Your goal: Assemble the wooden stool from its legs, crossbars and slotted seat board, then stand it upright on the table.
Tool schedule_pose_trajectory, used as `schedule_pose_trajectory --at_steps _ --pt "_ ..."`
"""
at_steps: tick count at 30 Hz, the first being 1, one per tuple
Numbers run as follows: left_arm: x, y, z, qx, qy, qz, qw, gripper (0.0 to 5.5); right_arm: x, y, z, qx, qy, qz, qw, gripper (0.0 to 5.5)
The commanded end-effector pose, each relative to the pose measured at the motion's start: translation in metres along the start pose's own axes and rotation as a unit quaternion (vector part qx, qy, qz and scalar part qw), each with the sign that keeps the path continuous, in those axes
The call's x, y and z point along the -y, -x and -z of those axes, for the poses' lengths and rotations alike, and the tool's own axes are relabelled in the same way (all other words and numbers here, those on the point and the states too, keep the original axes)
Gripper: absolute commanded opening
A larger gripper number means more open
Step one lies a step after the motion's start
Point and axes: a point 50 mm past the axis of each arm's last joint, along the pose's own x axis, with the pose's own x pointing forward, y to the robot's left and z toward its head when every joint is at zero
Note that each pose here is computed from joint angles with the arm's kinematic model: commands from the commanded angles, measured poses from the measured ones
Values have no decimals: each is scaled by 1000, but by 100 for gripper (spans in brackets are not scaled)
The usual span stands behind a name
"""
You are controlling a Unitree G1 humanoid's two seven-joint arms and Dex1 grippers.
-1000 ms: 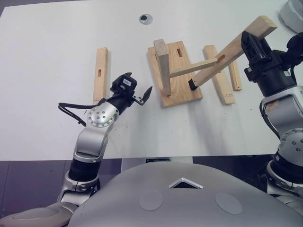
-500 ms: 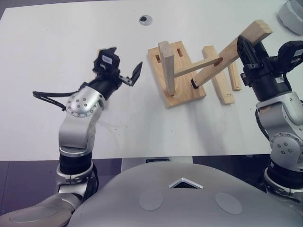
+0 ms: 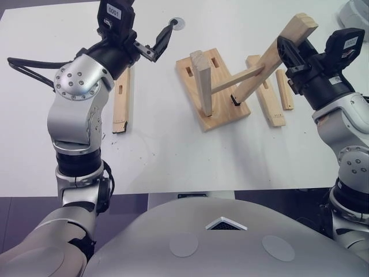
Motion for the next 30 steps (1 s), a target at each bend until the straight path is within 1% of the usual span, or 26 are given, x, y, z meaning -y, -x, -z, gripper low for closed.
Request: schedule_pose_trajectory --at_steps 1,5,9,10,13,17,23,25,28,30 --pt "6 -2 -7 16 -2 6 1000 473 13 9 43 -125 47 42 990 112" --pt "12 -4 -22 46 -6 -4 999 473 18 10 46 -114 -15 54 992 113" --pt "14 -4 -24 50 -9 -13 999 473 16 7 39 -81 -34 38 995 113" --pt "14 -4 -23 48 -9 -14 999 473 15 6 35 -65 -43 32 996 142" --pt "14 -4 -21 46 -9 -16 999 473 13 2 24 -25 -70 22 997 189" --pt "15 -4 -20 45 -7 -16 999 473 11 -2 19 -8 -79 11 997 264" --pt "16 -5 -20 47 -5 -13 999 473 4 -8 15 7 -73 -9 997 264" --pt "16 -6 -20 47 -5 -12 999 473 6 -12 20 -12 -50 -3 999 264" --pt "16 -5 -20 46 -5 -15 999 473 16 -13 42 -84 -13 20 996 264" --pt "16 -5 -19 45 -4 -12 999 473 16 -5 60 -133 -2 18 991 264"
